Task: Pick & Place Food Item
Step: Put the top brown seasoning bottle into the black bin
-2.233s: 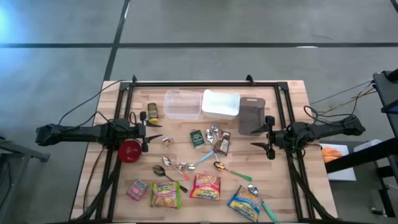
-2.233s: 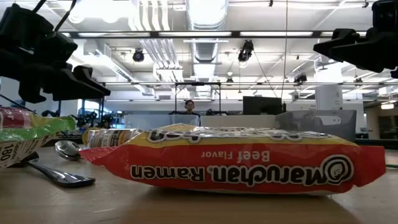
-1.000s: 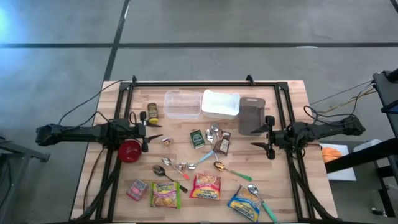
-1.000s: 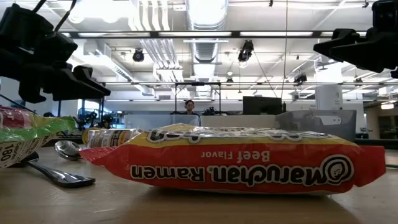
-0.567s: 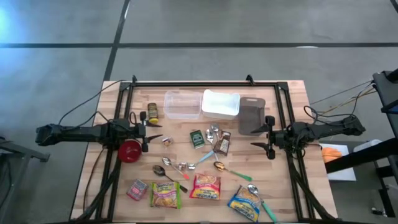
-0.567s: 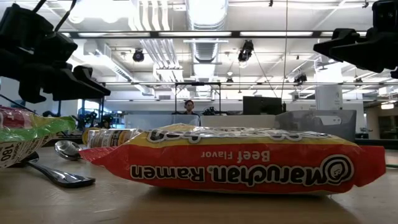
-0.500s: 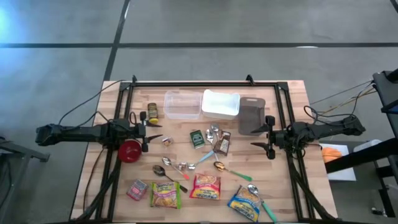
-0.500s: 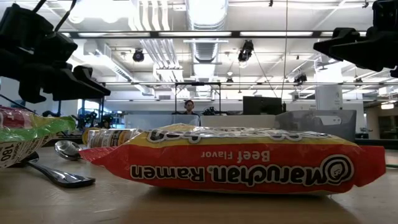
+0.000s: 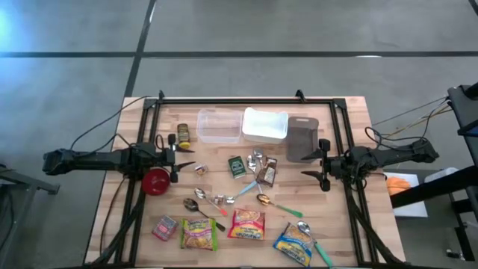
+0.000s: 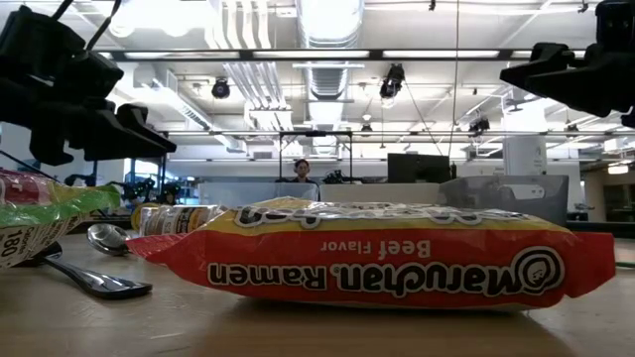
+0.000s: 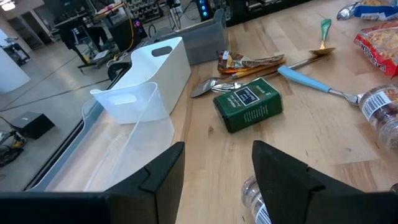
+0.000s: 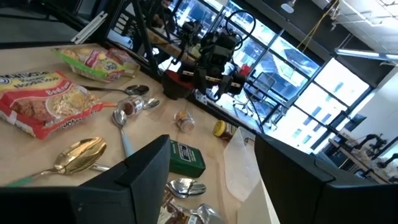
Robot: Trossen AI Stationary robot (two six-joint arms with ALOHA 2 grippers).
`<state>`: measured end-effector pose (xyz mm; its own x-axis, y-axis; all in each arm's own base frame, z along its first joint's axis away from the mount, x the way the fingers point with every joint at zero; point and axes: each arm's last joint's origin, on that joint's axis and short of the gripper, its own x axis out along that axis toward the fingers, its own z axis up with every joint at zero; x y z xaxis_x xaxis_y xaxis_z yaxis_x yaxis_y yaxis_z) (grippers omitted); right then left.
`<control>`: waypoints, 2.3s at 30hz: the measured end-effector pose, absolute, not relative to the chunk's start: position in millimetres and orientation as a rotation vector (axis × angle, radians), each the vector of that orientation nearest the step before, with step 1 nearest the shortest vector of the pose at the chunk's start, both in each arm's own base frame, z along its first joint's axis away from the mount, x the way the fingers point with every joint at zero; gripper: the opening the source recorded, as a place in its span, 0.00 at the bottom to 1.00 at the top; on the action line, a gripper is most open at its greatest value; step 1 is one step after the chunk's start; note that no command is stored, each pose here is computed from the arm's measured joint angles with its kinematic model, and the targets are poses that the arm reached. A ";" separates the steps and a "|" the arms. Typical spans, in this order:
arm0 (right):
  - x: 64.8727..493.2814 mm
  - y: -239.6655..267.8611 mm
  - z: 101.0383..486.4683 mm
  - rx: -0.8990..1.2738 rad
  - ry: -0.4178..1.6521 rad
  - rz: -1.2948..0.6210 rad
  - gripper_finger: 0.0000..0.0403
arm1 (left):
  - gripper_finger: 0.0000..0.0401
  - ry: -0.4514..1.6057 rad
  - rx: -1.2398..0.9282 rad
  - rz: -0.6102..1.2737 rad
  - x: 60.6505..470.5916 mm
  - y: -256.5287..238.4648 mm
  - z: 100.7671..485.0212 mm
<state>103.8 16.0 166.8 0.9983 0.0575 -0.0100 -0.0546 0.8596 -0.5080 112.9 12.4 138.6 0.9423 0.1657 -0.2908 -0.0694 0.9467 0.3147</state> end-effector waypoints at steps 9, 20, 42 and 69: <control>103.8 16.0 170.0 -0.648 -0.042 0.049 0.58 | 0.47 0.085 -0.227 0.113 116.9 10.8 157.4; 103.6 16.4 174.2 -0.436 -0.080 0.055 0.58 | 0.47 0.041 -0.316 0.121 117.1 11.2 161.1; 104.2 16.3 194.2 0.285 -0.260 0.098 0.58 | 0.47 0.371 -0.425 0.054 125.5 8.0 185.1; 118.0 18.7 189.6 0.438 -0.155 0.090 0.58 | 0.48 1.038 -0.438 0.170 193.0 10.1 178.6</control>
<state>118.0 18.7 189.6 0.9842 0.0536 0.1685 -0.1202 0.9018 0.4150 193.0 10.1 178.6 0.5040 -0.0678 -0.8611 -0.3395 0.9011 -0.2697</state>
